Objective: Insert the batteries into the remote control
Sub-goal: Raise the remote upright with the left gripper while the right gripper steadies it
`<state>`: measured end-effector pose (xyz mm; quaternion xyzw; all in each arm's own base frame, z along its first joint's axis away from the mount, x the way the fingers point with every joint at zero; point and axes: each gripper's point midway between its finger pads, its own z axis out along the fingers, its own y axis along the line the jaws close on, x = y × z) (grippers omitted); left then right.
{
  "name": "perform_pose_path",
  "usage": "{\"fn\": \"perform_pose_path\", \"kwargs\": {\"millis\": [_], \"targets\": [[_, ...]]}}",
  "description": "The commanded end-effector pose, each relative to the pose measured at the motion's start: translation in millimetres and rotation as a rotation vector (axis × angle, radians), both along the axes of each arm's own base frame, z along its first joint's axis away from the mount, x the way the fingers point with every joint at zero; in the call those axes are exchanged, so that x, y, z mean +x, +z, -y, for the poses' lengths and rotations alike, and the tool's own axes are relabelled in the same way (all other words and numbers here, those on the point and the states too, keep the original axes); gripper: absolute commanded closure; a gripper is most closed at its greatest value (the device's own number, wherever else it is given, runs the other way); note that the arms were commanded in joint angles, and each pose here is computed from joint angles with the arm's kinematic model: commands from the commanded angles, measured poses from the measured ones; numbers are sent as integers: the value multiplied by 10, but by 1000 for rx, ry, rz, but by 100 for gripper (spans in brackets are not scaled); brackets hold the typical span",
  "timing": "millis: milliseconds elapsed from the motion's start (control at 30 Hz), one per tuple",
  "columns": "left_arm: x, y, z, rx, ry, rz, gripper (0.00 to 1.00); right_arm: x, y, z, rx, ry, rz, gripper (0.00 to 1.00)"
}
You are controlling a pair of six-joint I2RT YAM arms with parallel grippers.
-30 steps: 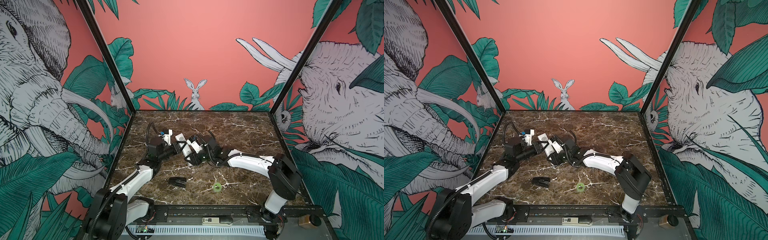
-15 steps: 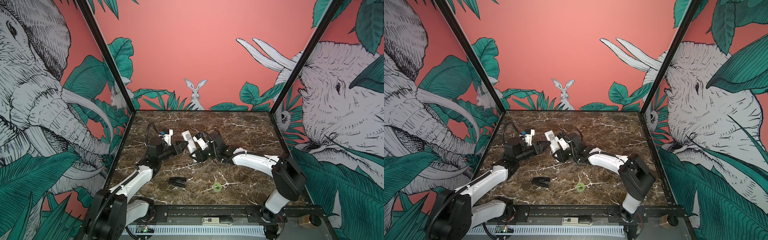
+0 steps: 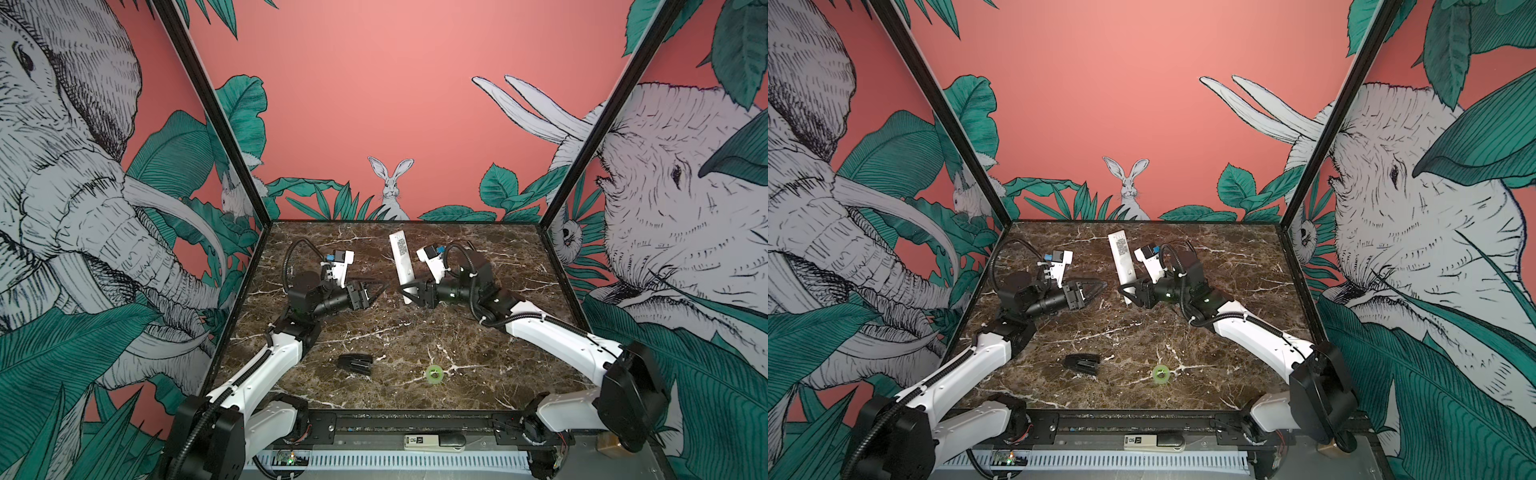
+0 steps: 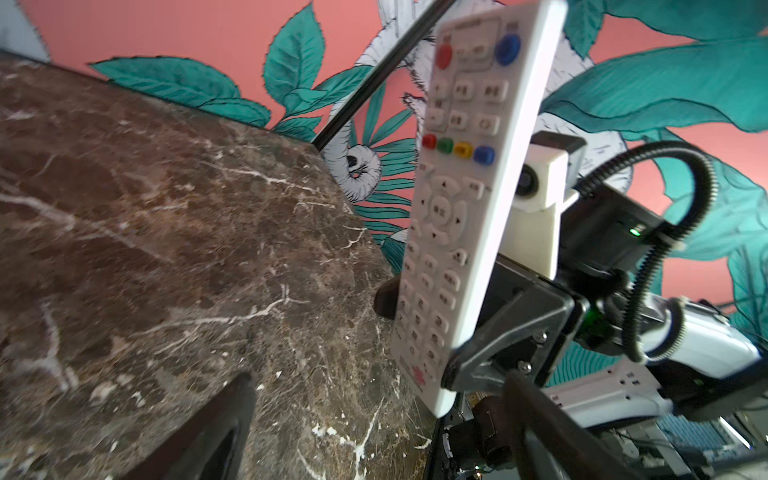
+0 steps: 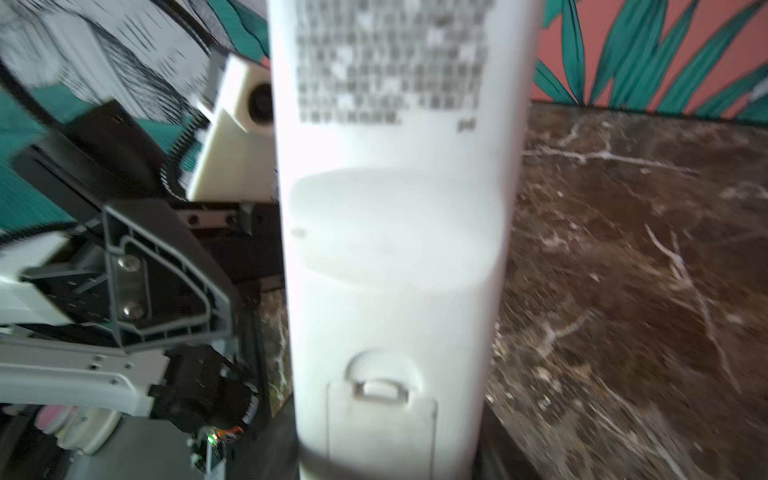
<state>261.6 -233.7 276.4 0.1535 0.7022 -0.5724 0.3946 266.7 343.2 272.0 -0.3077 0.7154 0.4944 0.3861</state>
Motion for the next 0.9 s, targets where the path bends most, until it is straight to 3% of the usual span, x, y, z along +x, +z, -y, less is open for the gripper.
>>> {"fn": "perform_pose_path", "kwargs": {"millis": [0,133,867], "targets": [[-286,463,107,-37,-106,201,2,-241,617,-102,243,169,90,84],[-401,598,132,-48,-134,261,2,-367,772,-112,316,246,110,84],[-453,1077,123,-88,-143,393,11,-734,841,-194,377,442,99,82]]}}
